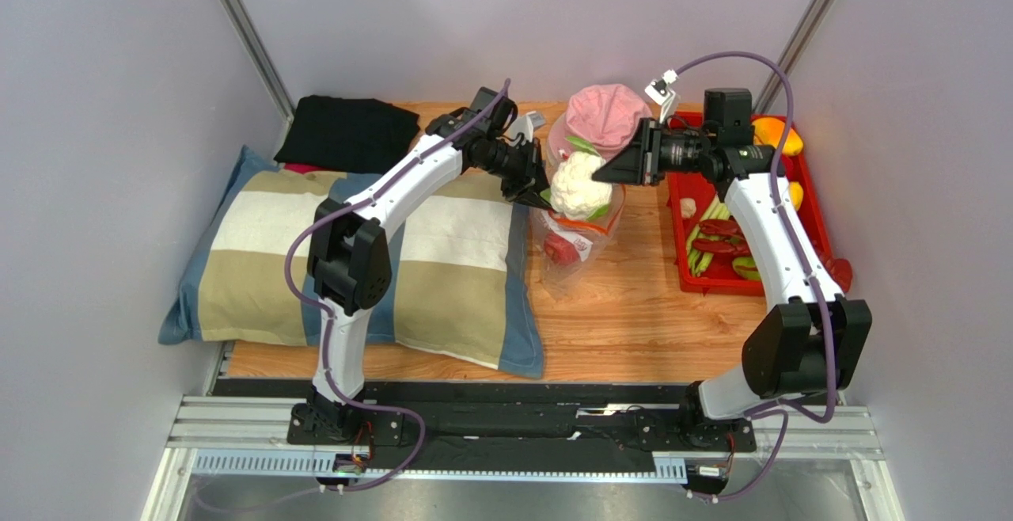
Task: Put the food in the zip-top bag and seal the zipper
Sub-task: Place the fake vegetable in the zipper food storage bag.
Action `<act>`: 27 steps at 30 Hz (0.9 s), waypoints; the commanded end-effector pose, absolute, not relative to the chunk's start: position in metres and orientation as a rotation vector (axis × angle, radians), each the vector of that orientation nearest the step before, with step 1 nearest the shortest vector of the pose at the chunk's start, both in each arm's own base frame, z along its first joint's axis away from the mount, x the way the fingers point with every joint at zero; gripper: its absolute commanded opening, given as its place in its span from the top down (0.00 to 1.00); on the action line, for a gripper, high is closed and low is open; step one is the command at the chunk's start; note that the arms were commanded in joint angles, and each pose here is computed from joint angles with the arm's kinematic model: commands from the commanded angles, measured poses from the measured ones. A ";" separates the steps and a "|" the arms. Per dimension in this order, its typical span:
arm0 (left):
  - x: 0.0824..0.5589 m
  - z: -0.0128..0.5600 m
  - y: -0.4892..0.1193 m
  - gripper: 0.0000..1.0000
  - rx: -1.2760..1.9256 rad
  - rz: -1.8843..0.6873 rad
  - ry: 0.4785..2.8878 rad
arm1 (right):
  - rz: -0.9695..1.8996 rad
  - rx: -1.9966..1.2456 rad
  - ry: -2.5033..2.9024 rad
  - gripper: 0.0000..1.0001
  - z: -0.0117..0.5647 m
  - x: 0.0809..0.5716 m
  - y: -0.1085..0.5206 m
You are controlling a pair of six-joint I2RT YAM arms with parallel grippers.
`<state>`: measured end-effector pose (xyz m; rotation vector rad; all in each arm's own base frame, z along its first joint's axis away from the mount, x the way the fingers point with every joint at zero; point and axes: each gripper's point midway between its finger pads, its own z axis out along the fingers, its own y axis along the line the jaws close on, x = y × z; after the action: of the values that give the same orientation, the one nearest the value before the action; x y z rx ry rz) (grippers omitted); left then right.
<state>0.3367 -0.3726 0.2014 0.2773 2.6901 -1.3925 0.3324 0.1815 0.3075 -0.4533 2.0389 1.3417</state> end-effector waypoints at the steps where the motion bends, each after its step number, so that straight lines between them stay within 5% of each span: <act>1: 0.325 0.241 -0.370 1.00 0.404 -1.445 2.559 | 1.265 -0.528 2.083 1.00 0.287 0.324 0.169; 11: 0.322 0.254 -0.373 1.00 0.446 -1.497 2.518 | 0.968 -0.673 2.257 1.00 0.240 0.315 0.137; 24: 0.307 0.283 -0.387 1.00 0.566 -1.644 2.435 | 0.667 -0.852 2.342 1.00 0.222 0.318 0.182; 26: 0.306 0.283 -0.388 1.00 0.572 -1.661 2.433 | 0.677 -0.808 2.348 0.92 0.229 0.320 0.185; 27: 0.305 0.283 -0.388 1.00 0.572 -1.669 2.435 | 0.692 -0.800 2.328 0.75 0.238 0.320 0.187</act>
<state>0.3143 -0.3840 0.2463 0.4604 2.5655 -1.5835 0.2986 0.1926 0.2124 -0.8882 2.3620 0.7955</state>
